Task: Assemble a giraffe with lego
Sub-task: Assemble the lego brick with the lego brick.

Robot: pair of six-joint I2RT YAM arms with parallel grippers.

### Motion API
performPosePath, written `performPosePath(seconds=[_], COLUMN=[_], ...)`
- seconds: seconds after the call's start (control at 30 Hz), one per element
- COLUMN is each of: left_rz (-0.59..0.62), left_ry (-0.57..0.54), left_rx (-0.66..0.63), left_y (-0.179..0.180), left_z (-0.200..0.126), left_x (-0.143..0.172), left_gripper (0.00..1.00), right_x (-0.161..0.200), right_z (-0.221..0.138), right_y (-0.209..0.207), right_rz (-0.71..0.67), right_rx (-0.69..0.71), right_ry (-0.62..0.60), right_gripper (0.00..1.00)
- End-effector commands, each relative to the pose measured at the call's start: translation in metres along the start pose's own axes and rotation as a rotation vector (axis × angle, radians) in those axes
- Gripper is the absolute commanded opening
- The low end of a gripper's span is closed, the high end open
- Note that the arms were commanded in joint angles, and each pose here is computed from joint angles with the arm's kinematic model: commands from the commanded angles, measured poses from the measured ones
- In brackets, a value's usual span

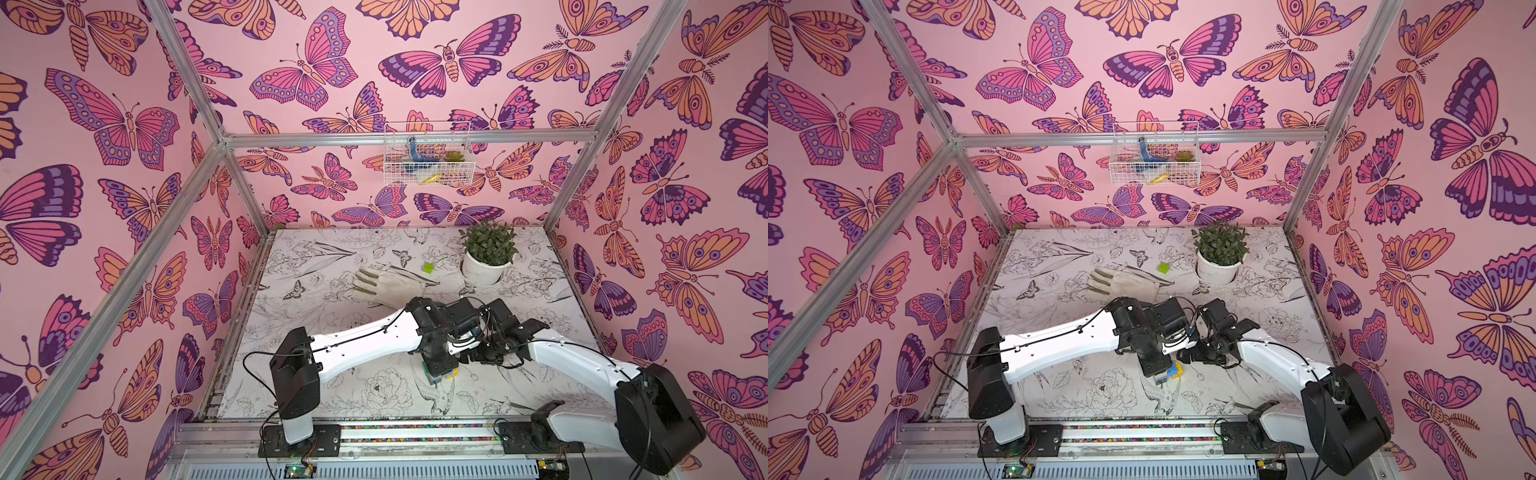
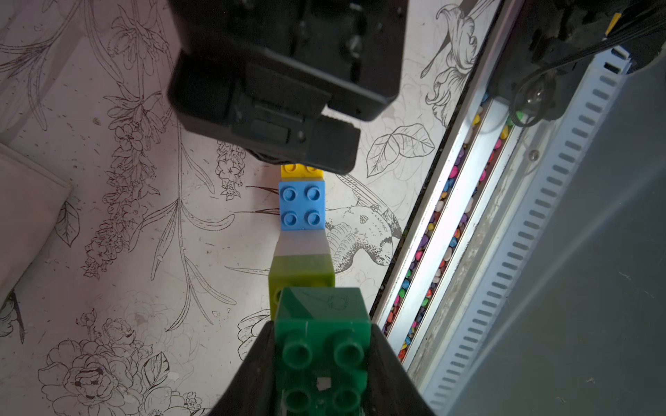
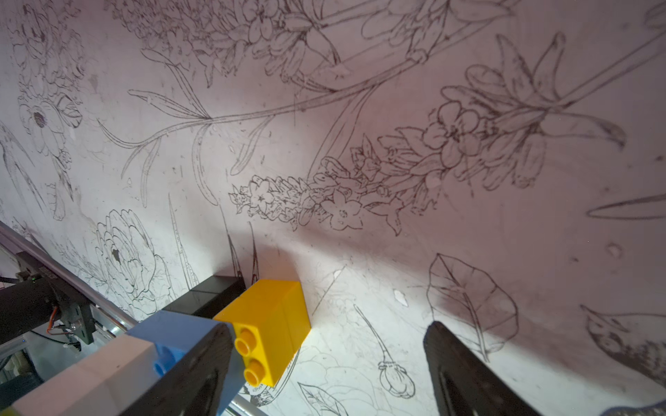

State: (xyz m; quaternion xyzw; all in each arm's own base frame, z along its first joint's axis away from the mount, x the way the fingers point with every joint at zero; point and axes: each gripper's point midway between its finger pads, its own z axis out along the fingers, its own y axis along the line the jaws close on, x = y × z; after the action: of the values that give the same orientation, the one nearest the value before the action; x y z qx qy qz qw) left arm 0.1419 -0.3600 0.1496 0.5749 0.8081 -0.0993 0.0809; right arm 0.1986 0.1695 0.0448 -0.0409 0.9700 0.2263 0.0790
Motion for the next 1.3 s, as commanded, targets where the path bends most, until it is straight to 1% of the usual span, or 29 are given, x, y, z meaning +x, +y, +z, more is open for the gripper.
performPosePath(seconds=[0.0,0.37,0.67,1.27], left_rz=[-0.015,-0.031,-0.048,-0.023], left_ry=[0.013,0.020,0.029,0.050], left_rx=[-0.008,-0.026,0.000,0.009], left_y=[0.005,0.016,0.013,0.010], left_z=[0.005,0.009,0.012,0.014], left_x=[0.004,0.009,0.015,0.025], left_gripper=[0.01,0.02,0.02,0.02], right_x=[0.003,0.003,0.002,0.002], right_z=[0.004,0.004,0.005,0.006], right_y=[-0.003,-0.003,-0.004,-0.005], right_rz=[-0.017,-0.017,-0.021,-0.016], right_rx=[0.015,0.020,0.025,0.027], right_ry=[0.015,0.018,0.020,0.026], right_gripper=[0.87,0.87,0.87,0.87])
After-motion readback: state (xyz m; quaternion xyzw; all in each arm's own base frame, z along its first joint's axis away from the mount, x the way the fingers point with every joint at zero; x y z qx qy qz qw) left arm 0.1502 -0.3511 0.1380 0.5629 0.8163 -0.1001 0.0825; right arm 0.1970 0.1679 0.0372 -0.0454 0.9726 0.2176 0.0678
